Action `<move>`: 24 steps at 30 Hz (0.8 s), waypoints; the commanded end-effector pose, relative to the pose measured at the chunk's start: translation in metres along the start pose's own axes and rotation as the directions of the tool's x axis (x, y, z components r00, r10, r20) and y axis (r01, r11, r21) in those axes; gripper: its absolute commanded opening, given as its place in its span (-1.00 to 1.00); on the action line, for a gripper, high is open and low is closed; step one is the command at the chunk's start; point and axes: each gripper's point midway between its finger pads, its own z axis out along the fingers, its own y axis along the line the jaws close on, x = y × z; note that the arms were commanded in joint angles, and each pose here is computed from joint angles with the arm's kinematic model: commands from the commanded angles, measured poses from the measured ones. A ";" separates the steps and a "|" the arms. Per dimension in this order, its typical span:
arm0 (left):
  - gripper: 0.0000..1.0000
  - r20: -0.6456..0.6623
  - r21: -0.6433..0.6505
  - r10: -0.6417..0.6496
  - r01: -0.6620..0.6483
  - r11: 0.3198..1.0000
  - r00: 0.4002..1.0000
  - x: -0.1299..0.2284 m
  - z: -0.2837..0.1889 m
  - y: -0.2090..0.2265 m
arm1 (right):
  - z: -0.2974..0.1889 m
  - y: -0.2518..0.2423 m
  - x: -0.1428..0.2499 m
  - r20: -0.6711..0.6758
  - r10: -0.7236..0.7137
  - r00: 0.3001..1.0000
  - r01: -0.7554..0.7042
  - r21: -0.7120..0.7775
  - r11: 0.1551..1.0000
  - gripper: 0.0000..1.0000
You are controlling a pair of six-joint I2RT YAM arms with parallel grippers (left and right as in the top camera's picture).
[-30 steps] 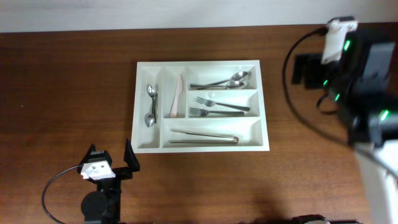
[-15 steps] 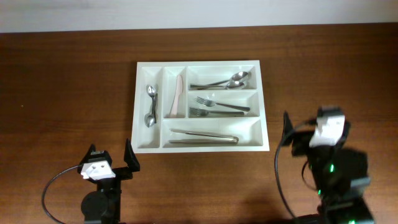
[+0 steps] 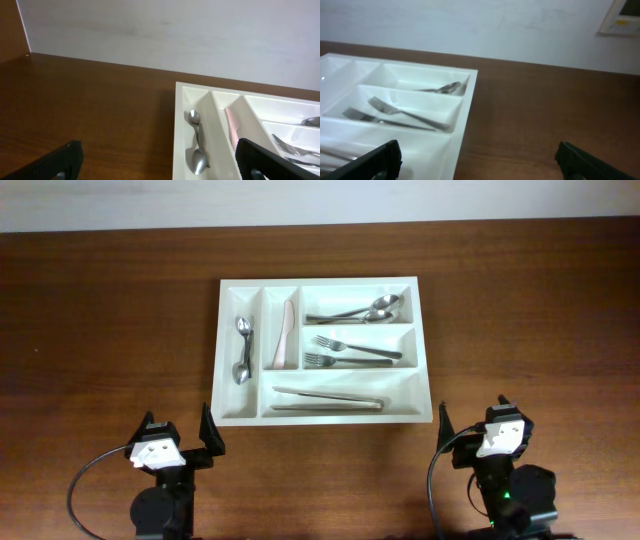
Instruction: Pack container
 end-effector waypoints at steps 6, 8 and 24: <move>0.99 0.004 0.008 0.015 -0.015 1.000 1.000 0.001 0.000 -0.001 | 0.005 0.014 0.036 -0.034 -0.007 0.999 0.005 -0.081 0.997 0.98; 0.99 0.004 0.008 0.015 -0.015 1.000 1.000 0.001 0.000 -0.001 | 0.005 0.014 0.036 -0.032 -0.024 0.999 0.022 -0.080 0.997 0.98; 0.99 0.004 0.008 0.015 -0.015 1.000 1.000 0.001 0.000 -0.001 | 0.003 0.010 0.030 -0.001 -0.019 1.000 0.019 -0.064 0.998 0.98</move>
